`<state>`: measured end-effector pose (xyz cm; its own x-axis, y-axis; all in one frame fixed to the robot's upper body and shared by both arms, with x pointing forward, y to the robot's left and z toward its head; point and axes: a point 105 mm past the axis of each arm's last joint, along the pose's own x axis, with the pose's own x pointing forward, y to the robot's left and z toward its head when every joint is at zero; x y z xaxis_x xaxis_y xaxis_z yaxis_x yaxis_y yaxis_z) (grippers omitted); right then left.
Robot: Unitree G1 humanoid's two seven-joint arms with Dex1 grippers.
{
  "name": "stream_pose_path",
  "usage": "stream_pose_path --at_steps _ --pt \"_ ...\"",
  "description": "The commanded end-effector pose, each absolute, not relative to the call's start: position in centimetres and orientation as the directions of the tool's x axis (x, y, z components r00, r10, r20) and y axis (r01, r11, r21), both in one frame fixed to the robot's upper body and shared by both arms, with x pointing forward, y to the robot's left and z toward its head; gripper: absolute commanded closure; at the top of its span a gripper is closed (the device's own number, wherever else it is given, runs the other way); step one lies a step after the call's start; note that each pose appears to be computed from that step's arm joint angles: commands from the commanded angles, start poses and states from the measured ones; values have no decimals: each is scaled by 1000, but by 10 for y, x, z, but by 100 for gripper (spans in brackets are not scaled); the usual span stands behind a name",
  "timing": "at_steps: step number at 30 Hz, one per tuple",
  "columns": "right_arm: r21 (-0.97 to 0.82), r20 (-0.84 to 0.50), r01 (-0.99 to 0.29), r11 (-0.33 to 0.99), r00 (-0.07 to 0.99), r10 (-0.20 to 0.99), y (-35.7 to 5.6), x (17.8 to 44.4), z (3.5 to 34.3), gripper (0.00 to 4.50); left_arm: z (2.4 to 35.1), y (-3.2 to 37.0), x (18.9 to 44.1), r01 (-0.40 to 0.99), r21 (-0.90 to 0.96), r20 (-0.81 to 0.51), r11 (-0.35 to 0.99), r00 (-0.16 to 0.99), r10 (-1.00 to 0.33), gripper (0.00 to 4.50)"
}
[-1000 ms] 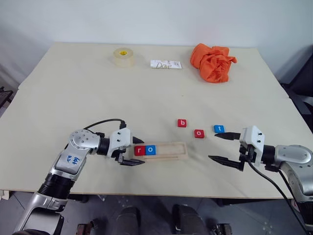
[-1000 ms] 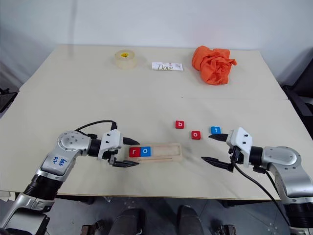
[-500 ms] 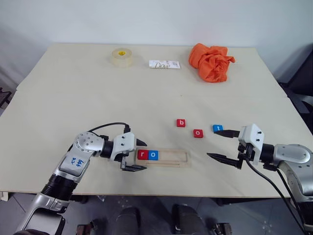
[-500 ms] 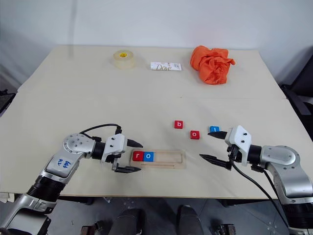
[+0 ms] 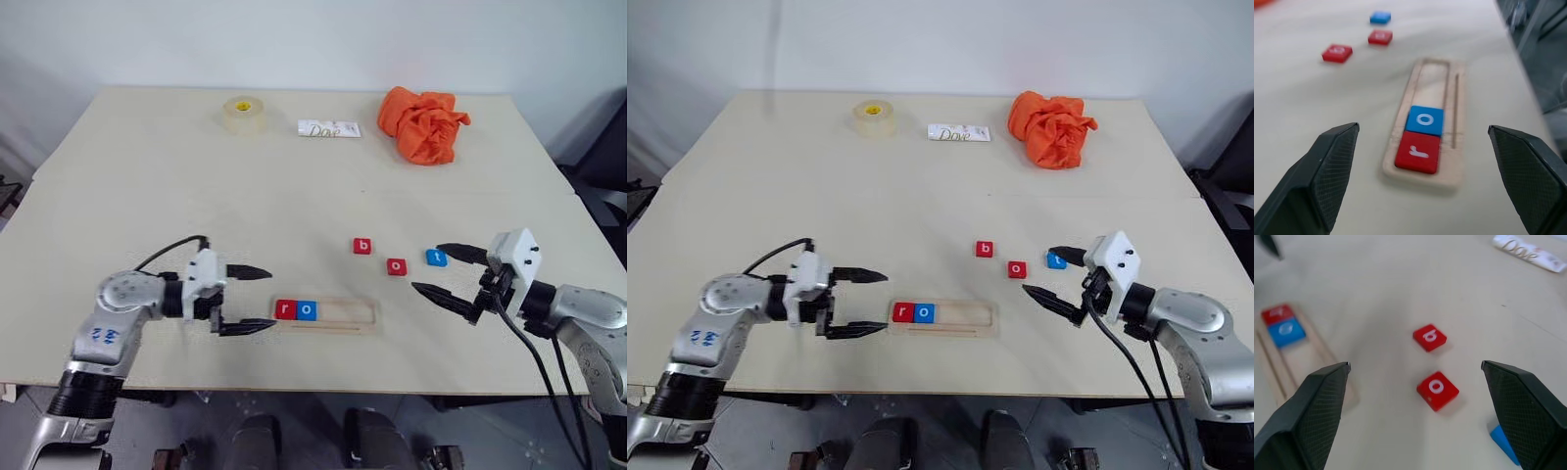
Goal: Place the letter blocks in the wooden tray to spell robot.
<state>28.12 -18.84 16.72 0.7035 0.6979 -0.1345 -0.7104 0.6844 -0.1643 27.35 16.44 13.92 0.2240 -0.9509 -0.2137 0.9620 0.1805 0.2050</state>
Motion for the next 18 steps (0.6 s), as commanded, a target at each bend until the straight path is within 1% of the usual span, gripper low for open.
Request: stream_pose_path --at_steps 1,3,5,9,12,14,18 --pt "-98 -76 -614 783 789 610 -184 283 179 0 146 177 269 958 226 -139 174 209 -968 1" --pt "-18 -85 -553 833 831 550 -181 285 175 0 149 183 269 940 293 -62 172 198 -978 1" --pt "40 -115 -525 850 843 526 -177 284 170 0 152 188 279 909 348 -2 228 244 -970 1" --pt "57 -124 -551 833 824 553 -160 269 165 0 141 195 279 916 332 -7 223 239 -971 1" --pt "32 -131 -552 833 824 551 -162 257 160 0 135 198 278 927 302 -18 223 240 -971 1" --pt "12 -116 -557 831 824 554 -165 253 159 0 135 199 279 926 303 -17 227 243 -970 1" --pt "-7 -137 -551 834 827 545 -171 247 152 0 135 199 279 932 292 -19 213 229 -973 1"
